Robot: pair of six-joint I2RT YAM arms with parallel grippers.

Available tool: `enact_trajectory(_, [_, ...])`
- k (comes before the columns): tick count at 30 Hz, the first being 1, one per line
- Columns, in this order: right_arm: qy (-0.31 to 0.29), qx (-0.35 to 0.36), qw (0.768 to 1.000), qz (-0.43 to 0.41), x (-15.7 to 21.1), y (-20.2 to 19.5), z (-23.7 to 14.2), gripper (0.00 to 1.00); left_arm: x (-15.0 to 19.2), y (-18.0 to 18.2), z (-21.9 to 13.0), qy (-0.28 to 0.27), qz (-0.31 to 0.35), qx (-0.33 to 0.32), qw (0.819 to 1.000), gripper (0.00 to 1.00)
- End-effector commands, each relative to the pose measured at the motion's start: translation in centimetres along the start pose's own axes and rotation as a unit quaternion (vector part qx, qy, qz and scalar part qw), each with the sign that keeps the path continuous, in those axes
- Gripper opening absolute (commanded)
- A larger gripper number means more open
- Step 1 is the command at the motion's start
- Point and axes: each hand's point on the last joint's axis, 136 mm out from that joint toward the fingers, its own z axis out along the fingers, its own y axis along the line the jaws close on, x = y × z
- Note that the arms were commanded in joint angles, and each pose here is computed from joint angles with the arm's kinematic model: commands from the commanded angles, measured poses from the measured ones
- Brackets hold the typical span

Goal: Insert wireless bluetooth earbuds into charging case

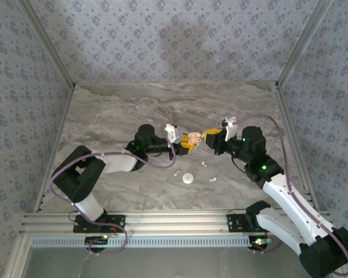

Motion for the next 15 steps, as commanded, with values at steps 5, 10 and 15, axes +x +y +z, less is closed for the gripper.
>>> enact_trajectory(5, [-0.001,-0.011,1.0,-0.002,0.1,0.2,0.8,0.2,-3.8,-0.8,0.0,-0.045,0.033,0.018,0.998,0.19])
enact_trajectory(10, [0.008,-0.017,1.0,0.002,0.6,0.3,1.4,0.2,-3.7,-0.8,0.0,-0.045,0.031,0.016,0.998,0.19])
enact_trajectory(15, [0.017,-0.019,1.0,0.002,1.1,0.3,1.5,0.2,-3.8,-0.6,-0.1,-0.048,0.03,0.011,0.998,0.19])
